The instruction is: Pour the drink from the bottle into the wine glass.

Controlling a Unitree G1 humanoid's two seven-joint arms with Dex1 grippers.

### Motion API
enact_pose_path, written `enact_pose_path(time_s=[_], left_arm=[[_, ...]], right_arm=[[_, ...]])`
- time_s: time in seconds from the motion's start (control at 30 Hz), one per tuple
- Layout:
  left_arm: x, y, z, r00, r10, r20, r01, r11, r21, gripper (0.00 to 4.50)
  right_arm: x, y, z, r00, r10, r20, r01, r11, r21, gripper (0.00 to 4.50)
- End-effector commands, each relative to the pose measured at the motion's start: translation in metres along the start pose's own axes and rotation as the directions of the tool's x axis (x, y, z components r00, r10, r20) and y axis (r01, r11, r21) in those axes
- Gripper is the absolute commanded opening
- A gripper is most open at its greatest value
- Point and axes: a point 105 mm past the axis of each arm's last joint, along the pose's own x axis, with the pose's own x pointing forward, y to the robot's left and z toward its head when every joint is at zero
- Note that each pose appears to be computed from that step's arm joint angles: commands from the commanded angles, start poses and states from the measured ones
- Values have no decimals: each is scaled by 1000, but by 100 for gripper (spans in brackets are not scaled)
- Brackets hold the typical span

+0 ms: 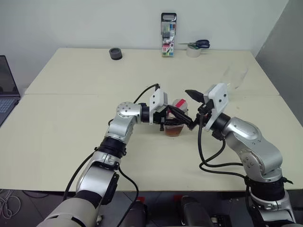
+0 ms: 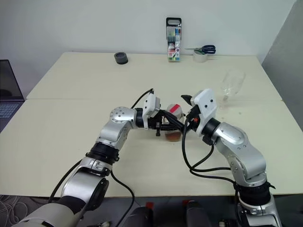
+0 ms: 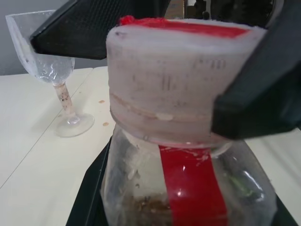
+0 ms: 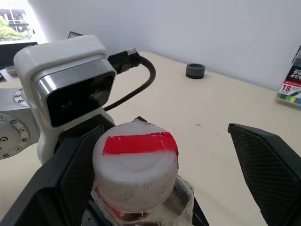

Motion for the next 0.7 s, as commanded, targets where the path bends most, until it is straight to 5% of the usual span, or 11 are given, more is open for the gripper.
enact_pose_path(time_s=[0.03, 0.7], left_arm=[[0, 4, 15, 999, 0, 35, -1, 999, 43, 168], [-4, 11, 20, 999, 18, 44, -18, 1000, 10, 168]], right_arm=[[-12, -12, 13, 996, -75, 48, 76, 997, -19, 450], [-28, 28, 28, 991, 128, 26, -128, 992, 11, 450]])
